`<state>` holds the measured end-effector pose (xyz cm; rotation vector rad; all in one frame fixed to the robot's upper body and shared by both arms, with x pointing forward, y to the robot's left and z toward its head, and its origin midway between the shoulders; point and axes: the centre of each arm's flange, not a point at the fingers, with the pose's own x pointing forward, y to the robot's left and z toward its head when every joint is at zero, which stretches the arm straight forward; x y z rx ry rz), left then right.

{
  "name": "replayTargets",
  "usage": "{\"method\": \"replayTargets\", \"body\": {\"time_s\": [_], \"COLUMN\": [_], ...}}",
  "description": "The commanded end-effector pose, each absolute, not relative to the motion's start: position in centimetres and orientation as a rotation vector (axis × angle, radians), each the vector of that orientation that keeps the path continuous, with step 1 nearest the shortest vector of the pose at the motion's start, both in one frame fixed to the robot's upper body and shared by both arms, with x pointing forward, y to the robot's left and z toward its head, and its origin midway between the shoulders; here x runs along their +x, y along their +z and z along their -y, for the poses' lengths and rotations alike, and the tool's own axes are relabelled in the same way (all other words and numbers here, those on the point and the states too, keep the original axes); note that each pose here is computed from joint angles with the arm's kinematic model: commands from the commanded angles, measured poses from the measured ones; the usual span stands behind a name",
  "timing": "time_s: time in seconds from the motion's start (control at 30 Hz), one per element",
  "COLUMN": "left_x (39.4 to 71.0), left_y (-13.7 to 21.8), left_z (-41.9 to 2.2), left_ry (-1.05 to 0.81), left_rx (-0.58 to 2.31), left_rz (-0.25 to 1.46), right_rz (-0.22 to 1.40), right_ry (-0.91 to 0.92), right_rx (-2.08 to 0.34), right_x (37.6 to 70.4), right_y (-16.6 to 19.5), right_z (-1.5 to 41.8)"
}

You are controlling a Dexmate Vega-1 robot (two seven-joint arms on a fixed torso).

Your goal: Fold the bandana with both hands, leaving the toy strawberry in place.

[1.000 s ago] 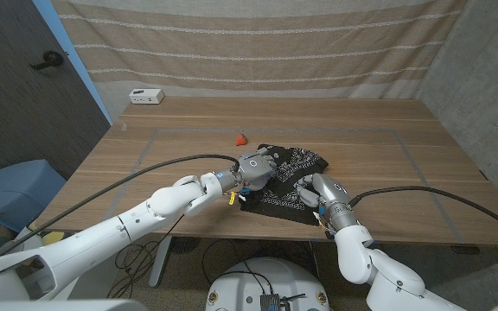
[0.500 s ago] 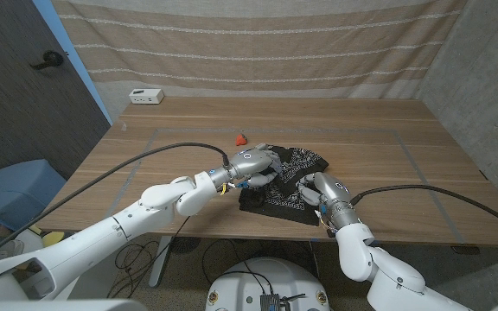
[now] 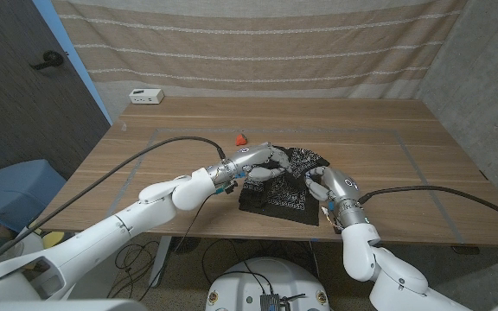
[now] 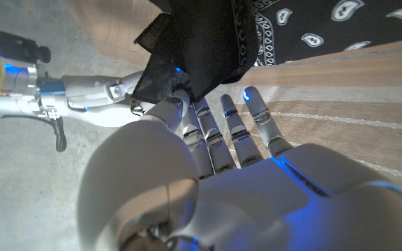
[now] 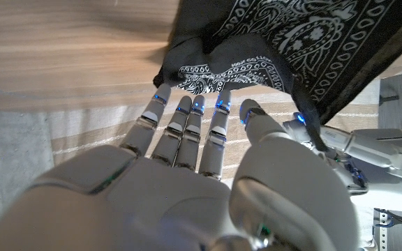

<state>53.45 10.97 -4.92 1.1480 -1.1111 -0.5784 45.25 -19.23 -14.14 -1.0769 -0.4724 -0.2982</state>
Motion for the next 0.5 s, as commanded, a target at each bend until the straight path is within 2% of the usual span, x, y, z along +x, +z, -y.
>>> {"method": "replayTargets", "body": {"time_s": [0.03,0.5], "left_x": [54.0,55.9], "left_y": [-5.5,-6.3], "left_z": [-8.7,-6.3], "left_ry": [-0.750,-0.975], "left_rx": [0.985,0.900], "left_rz": [1.088,0.933], "right_rz": [0.511,0.577], "right_ry": [-0.427,-0.570], "right_rx": [-1.086,-1.103], "right_x": [44.3,43.5], "right_y": [-13.4,-11.7], "right_z": [21.1,22.9]}}
